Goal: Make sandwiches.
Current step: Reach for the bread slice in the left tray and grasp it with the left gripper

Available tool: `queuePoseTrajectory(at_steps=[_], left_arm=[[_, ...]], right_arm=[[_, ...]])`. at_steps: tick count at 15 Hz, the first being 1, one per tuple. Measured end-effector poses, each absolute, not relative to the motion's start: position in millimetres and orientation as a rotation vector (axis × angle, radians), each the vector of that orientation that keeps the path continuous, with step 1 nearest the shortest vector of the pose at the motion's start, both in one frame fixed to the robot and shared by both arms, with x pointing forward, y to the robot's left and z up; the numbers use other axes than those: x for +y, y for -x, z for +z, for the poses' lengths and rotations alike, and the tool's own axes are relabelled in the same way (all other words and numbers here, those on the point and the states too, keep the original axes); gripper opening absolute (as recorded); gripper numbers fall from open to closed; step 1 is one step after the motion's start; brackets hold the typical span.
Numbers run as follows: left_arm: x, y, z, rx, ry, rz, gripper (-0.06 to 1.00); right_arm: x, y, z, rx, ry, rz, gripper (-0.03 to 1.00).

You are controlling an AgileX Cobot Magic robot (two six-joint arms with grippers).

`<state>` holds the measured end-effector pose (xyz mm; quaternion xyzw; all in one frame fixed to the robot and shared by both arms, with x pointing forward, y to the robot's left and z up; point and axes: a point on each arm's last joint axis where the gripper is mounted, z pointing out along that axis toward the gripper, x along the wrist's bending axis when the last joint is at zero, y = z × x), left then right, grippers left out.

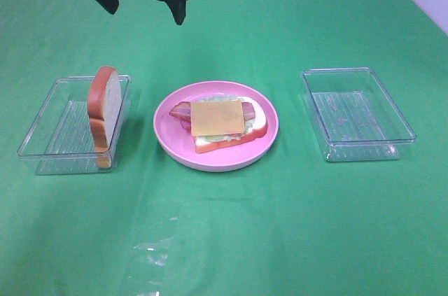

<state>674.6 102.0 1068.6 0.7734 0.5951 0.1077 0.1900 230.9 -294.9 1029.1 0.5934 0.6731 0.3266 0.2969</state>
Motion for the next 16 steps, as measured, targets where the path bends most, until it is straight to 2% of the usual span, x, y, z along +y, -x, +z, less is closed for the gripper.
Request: queuePoseTrajectory(at_steps=[5, 11, 16], left_arm=[[150.1, -679.2, 1058.0, 1.848, -2.085, 0.191, 0.99], [157.8, -662.1, 998.6, 2.078, -2.139, 0.033, 0.99], [158.1, -661.8, 989.4, 2.251, -1.992, 0.000, 0.99]], right_arm=[[-294.9, -230.9, 1029.1, 1.790, -1.578, 0.868, 0.98], [-294.9, -230.9, 1029.1, 1.790, -1.578, 0.868, 0.98], [-294.9, -230.9, 1029.1, 1.790, -1.578, 0.868, 0.98]])
